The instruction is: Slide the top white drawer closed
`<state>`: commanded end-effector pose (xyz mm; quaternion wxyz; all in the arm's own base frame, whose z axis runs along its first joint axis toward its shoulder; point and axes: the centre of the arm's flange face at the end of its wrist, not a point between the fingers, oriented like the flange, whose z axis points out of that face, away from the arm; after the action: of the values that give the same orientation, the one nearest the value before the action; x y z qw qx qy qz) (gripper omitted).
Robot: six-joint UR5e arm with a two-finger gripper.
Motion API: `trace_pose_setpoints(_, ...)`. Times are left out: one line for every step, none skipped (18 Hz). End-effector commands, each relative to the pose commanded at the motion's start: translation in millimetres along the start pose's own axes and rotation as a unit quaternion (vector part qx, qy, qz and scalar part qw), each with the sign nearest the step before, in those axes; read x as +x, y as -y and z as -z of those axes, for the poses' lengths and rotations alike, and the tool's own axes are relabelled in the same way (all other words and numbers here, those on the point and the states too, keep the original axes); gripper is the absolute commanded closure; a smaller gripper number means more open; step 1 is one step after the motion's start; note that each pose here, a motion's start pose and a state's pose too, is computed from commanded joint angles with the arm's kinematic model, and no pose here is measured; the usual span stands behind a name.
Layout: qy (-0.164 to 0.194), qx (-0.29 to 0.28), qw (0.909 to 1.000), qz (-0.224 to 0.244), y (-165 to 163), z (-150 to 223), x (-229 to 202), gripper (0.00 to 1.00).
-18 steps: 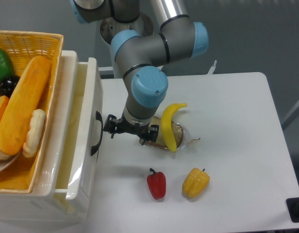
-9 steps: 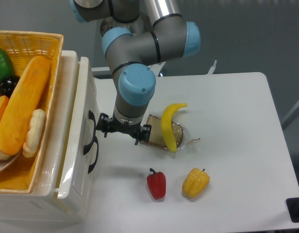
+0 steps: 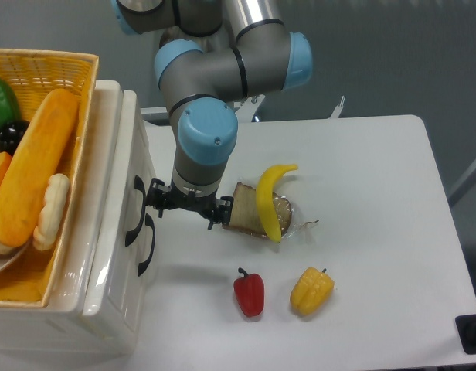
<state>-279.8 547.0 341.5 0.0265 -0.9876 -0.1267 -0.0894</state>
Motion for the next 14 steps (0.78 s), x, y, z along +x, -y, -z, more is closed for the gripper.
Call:
trace_pose_setpoints(0.000, -0.001, 1.0000, 0.000, -0.3, -0.7, 0.0, 0.00)
trace_pose_setpoints(0.000, -0.001, 1.0000, -0.001, -0.4, -0.7, -0.1, 0.00)
trace_pose_setpoints(0.000, 0.001, 1.0000, 0.000, 0.3, 0.3, -2.1, 0.00)
trace_pose_setpoints(0.001, 0.003, 1.0000, 0.003, -1.0, 3.1, -8.2, 0.00)
trace_pose_setpoints(0.002, 0.005, 0.9999, 0.009, -3.1, 5.1, -17.2, 0.00)
trace_pose_setpoints(0.003, 0.011, 0.9998, 0.017, -5.2, 10.5, -28.5, 0.00)
trace_pose_setpoints(0.010, 0.022, 0.9994, 0.027, -6.6, 24.5, -42.3, 0.00)
trace_pose_setpoints(0.016, 0.033, 0.9987, 0.035, -7.9, 38.5, -54.3, 0.00)
trace_pose_setpoints(0.029, 0.036, 0.9982, 0.039, -7.8, 47.2, -61.6, 0.00)
trace_pose_setpoints(0.057, 0.033, 0.9970, 0.042, -10.4, 58.8, -70.5, 0.00)
trace_pose_setpoints(0.087, 0.024, 0.9949, 0.044, -14.9, 67.1, -81.1, 0.00)
trace_pose_setpoints(0.114, 0.019, 0.9921, 0.047, -21.2, 80.2, -91.8, 0.00)
trace_pose_setpoints(0.132, 0.020, 0.9900, 0.046, -28.2, 92.6, -96.0, 0.00)
trace_pose_setpoints(0.146, 0.019, 0.9883, 0.041, -36.4, 103.4, -99.8, 0.00)
